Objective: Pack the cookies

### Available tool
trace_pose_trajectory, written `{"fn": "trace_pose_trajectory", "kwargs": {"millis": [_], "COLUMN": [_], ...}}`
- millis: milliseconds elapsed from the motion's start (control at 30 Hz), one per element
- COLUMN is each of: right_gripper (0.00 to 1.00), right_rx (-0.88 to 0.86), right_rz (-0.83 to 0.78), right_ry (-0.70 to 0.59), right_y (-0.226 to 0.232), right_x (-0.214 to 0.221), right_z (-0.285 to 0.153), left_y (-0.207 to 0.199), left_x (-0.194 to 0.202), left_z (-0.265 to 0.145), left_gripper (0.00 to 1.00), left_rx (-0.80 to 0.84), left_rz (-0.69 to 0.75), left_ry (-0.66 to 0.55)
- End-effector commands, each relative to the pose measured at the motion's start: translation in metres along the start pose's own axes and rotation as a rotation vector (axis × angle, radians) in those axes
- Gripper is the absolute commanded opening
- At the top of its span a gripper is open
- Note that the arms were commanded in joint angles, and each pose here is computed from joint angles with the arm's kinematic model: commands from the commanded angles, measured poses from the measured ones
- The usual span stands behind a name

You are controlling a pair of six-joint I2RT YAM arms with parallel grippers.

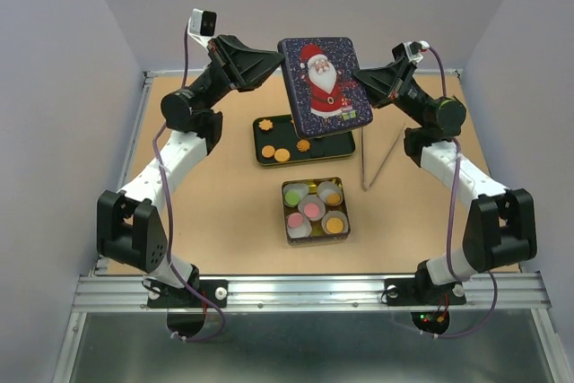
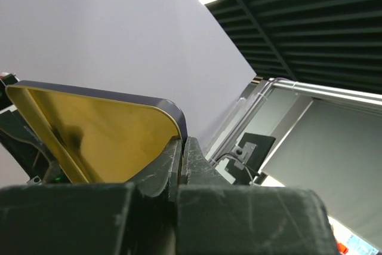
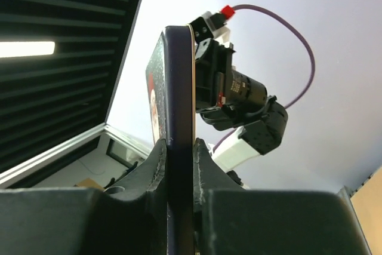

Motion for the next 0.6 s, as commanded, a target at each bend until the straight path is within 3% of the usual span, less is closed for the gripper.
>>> {"fn": "trace_pose_trajectory", "kwargs": {"millis": [0, 33, 167, 200, 400, 567], "right_gripper": [0.04, 0.04, 0.01, 0.01, 0.0, 0.0], "right_rx": [-0.385, -0.389, -0.394, -0.394, -0.41, -0.414], "right_rz": [-0.44, -0.443, -0.436, -0.433, -0.427, -0.435], "right_ry": [0.265, 0.267, 0.262, 0.261, 0.268, 0.281], "right_y": [0.089, 0.09, 0.092, 0.092, 0.099, 0.105], "right_x": [0.094, 0.095, 0.095, 0.095, 0.093, 0.093], "right_z": [-0.024, -0.024, -0.024, -0.024, -0.02, -0.018], "left_y": [0.03, 0.032, 0.042, 0.046, 0.069, 0.089], "left_x": [0.026, 0.026, 0.03, 0.032, 0.037, 0.034], "left_z": [-0.013, -0.015, -0.027, -0.03, -0.041, -0.041], "left_gripper": [0.0, 0.02, 0.31, 0.34, 0.38, 0.38], "left_rx": [-0.007, -0.008, -0.003, -0.007, -0.101, -0.243], "left_rz": [0.028, 0.017, -0.02, -0.033, -0.07, 0.062], "left_ry": [0.089, 0.087, 0.085, 0.083, 0.075, 0.093]}}
Point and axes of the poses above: each gripper's point midway between its finger pads, its own z axis out along the fingers, its own y axis along the line the jaws close on, x = y × z, the point moved 1 cm from there along -z, back along the fingers, and after that the axes turned 3 degrees about z, right-handed, at the moved point
